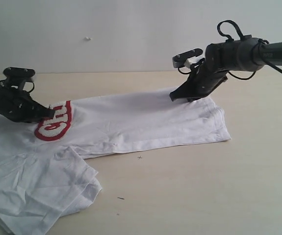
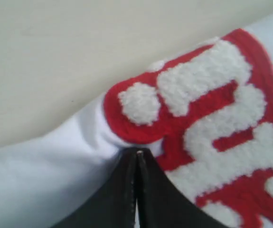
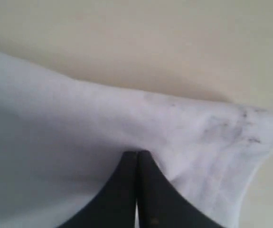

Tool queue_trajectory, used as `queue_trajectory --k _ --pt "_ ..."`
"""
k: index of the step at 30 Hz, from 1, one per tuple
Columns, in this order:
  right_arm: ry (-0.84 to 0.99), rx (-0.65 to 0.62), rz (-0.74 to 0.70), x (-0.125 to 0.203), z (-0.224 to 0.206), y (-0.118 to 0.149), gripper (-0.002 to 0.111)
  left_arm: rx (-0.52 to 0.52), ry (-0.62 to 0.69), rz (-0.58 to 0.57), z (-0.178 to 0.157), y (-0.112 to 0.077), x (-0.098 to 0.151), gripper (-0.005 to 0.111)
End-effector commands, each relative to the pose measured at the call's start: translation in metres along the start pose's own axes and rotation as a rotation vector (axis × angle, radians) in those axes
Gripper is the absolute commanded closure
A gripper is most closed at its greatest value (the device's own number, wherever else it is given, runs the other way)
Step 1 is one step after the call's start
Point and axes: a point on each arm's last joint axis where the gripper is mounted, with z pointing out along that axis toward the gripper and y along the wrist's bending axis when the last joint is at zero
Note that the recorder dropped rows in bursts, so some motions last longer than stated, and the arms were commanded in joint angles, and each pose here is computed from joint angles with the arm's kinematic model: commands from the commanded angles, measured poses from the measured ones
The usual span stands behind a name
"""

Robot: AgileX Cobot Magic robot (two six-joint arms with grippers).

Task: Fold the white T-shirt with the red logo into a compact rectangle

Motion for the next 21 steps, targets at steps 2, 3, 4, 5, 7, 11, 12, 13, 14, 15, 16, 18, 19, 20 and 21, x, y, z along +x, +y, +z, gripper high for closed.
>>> queue_trajectory --k 2,3,4,5,7,11,12,13,14,15,16,18,19,20,21 --pt "0.161 0.035 0.018 0.029 0.015 -0.033 0.108 -0.045 -0.010 -0.059 -0.003 0.026 0.005 0.107" --pt "0.160 0.028 0.032 0.030 0.015 -0.034 0.108 -0.042 -0.017 -0.064 -0.005 0.026 0.003 0.107" --pt "0.156 0.017 0.033 0.029 0.014 -0.034 0.108 -0.040 -0.028 -0.057 -0.008 0.025 0.000 0.107" --pt "0.153 0.002 0.035 0.029 0.014 -0.032 0.108 -0.034 -0.040 -0.046 -0.011 0.021 -0.003 0.107" --pt "0.154 -0.031 0.042 0.028 0.013 -0.029 0.108 -0.025 -0.064 -0.038 -0.017 0.016 -0.009 0.107" --pt "0.204 -0.086 0.052 0.032 0.011 -0.024 0.108 0.004 -0.087 -0.022 -0.031 0.006 -0.019 0.107" --pt "0.207 -0.088 0.049 0.032 0.009 -0.024 0.108 0.014 -0.091 -0.018 -0.036 0.005 -0.021 0.107" --pt "0.209 -0.090 0.050 0.030 0.006 -0.024 0.108 0.023 -0.095 -0.015 -0.040 0.003 -0.023 0.107" --pt "0.205 -0.090 0.050 0.028 0.002 -0.025 0.108 0.034 -0.099 -0.009 -0.046 0.002 -0.026 0.107" --pt "0.191 -0.087 0.049 0.023 -0.006 -0.025 0.108 0.044 -0.103 -0.004 -0.051 0.000 -0.028 0.107" --pt "0.178 -0.095 0.054 0.019 -0.012 -0.023 0.108 0.053 -0.106 0.006 -0.056 -0.001 -0.029 0.107" --pt "0.126 -0.108 0.072 0.011 -0.030 -0.019 0.108 0.057 -0.117 0.014 -0.065 -0.003 -0.031 0.107" --pt "0.092 -0.106 0.076 0.006 -0.040 -0.018 0.108 0.057 -0.119 0.014 -0.068 -0.004 -0.030 0.107" --pt "0.066 -0.102 0.076 0.004 -0.049 -0.017 0.108 0.055 -0.123 0.014 -0.071 -0.005 -0.029 0.107" --pt "0.049 -0.101 0.075 0.004 -0.056 -0.014 0.108 0.054 -0.122 0.015 -0.072 -0.005 -0.028 0.107"
